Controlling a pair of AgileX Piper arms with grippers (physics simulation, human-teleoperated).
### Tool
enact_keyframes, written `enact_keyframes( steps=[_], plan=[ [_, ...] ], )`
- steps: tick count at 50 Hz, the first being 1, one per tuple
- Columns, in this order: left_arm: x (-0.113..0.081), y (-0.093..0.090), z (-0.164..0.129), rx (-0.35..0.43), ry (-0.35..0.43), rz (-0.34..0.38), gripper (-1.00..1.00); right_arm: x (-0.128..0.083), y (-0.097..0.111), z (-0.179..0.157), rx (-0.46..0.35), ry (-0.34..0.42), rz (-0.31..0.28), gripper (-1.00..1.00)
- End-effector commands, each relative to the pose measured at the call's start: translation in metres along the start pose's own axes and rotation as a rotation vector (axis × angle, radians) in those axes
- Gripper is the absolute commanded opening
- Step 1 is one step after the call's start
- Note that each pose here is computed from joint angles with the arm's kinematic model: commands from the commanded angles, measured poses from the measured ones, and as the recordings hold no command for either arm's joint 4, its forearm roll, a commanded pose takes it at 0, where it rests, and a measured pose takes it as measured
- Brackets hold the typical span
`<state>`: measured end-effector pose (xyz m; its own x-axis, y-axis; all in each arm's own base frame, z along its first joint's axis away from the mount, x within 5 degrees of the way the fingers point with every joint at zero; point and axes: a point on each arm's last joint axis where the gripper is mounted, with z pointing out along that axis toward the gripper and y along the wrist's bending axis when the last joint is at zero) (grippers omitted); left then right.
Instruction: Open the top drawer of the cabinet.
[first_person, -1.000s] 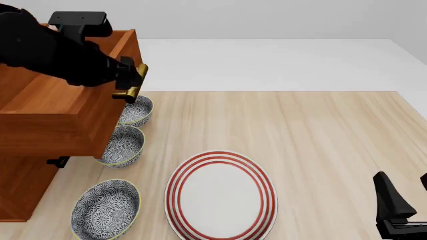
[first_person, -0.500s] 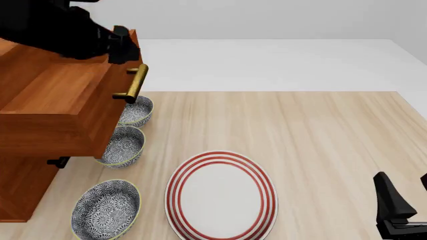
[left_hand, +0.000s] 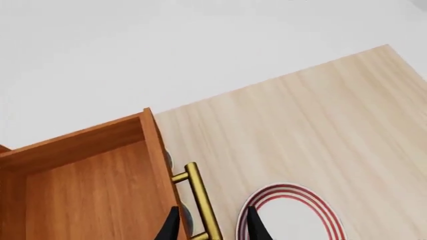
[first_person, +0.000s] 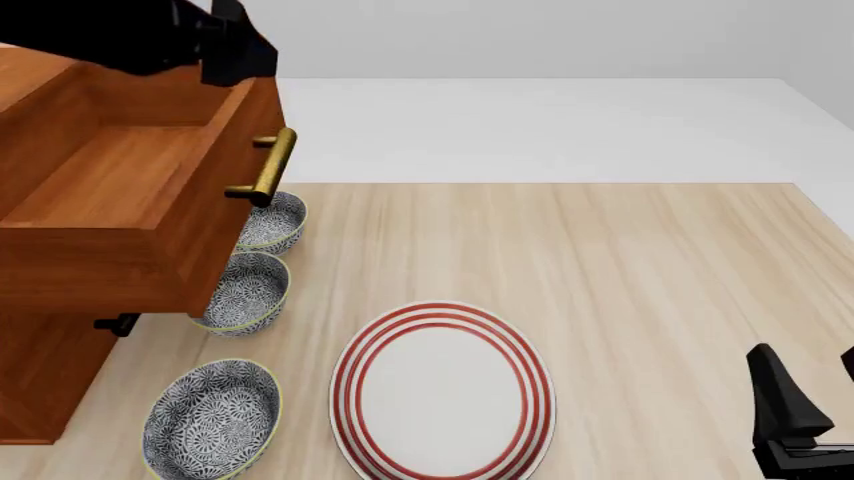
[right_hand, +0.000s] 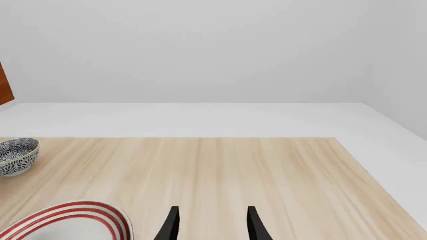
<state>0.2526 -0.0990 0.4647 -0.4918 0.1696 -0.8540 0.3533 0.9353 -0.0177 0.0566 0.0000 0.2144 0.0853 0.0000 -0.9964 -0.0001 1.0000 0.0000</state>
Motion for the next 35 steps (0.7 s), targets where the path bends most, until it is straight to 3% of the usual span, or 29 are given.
enact_keyframes(
  steps=[1, 35],
  plan=[
    [-0.001, -0.003, -0.006, 0.012, -0.011, 0.009, 1.0, 0.0, 0.0, 0.0, 0.0, 0.0, 0.0, 1.0],
    [0.003, -0.038, -0.009, 0.128, -0.056, 0.061, 1.0, 0.0, 0.0, 0.0, 0.0, 0.0, 0.0, 1.0]
  ],
)
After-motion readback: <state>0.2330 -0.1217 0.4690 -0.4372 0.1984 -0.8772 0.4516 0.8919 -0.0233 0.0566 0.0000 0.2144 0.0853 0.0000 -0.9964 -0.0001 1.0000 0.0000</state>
